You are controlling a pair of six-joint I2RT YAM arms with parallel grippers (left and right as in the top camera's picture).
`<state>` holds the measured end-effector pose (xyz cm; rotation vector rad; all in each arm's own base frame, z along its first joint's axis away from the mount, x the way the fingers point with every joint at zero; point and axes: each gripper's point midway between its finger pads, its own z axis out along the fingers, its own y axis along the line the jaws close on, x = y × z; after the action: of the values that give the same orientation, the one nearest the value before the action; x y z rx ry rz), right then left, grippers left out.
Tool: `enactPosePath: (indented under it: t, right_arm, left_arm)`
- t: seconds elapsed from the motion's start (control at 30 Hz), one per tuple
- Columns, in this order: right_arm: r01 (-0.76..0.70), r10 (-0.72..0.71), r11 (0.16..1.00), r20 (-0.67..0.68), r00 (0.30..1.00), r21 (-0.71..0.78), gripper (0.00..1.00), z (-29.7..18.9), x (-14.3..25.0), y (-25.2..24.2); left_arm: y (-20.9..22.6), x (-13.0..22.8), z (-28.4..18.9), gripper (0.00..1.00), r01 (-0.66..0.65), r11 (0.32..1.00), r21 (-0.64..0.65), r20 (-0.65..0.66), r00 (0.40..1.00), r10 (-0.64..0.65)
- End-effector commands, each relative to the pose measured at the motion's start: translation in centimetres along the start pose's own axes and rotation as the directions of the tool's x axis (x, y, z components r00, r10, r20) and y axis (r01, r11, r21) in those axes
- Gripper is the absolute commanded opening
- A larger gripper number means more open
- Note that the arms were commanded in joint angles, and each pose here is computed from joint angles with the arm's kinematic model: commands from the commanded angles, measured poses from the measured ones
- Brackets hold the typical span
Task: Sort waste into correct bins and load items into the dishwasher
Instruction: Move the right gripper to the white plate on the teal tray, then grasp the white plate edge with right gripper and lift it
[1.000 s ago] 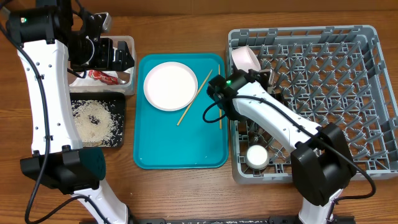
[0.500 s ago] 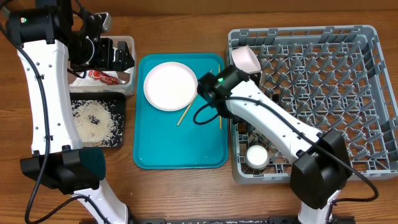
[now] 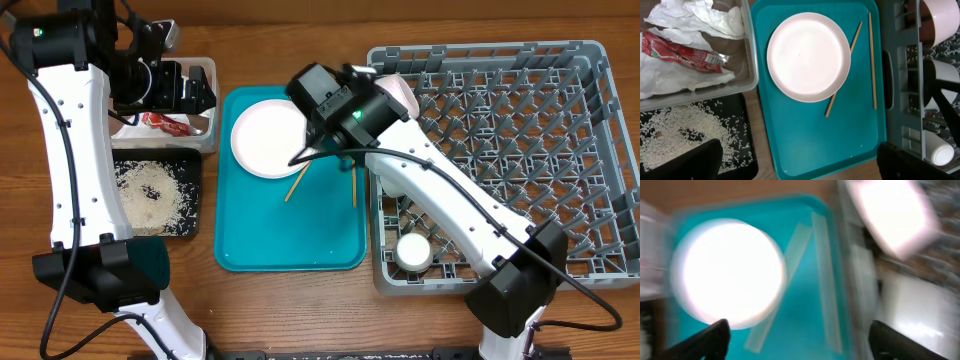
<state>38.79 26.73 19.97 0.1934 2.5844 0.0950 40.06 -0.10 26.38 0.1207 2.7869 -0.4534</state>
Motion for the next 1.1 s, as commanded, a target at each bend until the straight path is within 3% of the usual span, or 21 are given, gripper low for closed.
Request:
enactPosePath:
  t: [0.0, 0.2, 0.47, 0.73, 1.07]
  right_arm:
    - [-0.001, -0.002, 0.992, -0.026, 1.0, -0.129, 0.8, 1.0, 0.6, 2.8]
    - [-0.035, 0.027, 0.99, -0.063, 0.998, -0.135, 0.66, 6.9, 2.9, 4.0]
    - [-0.031, 0.019, 0.995, -0.125, 0.992, -0.097, 0.63, 13.0, 5.8, 4.5]
    - [-0.045, 0.033, 0.995, -0.14, 0.99, -0.088, 0.6, 16.6, 6.6, 4.3]
    - [-0.054, 0.041, 0.992, -0.116, 0.992, -0.111, 0.46, 18.0, 6.4, 5.1]
  left_arm:
    - [-0.8, -0.4, -1.2, 1.0, -0.031, 0.999, 0.005, 0.043, 0.999, 0.031]
    - [-0.8, -0.4, -1.2, 1.0, -0.031, 0.999, 0.005, 0.043, 0.999, 0.031]
    - [-0.8, -0.4, -1.2, 1.0, -0.031, 0.999, 0.005, 0.043, 0.999, 0.031]
    - [-0.8, -0.4, -1.2, 1.0, -0.031, 0.999, 0.005, 0.043, 0.999, 0.031]
    - [-0.8, -0.4, -1.2, 1.0, -0.031, 0.999, 0.005, 0.043, 0.999, 0.031]
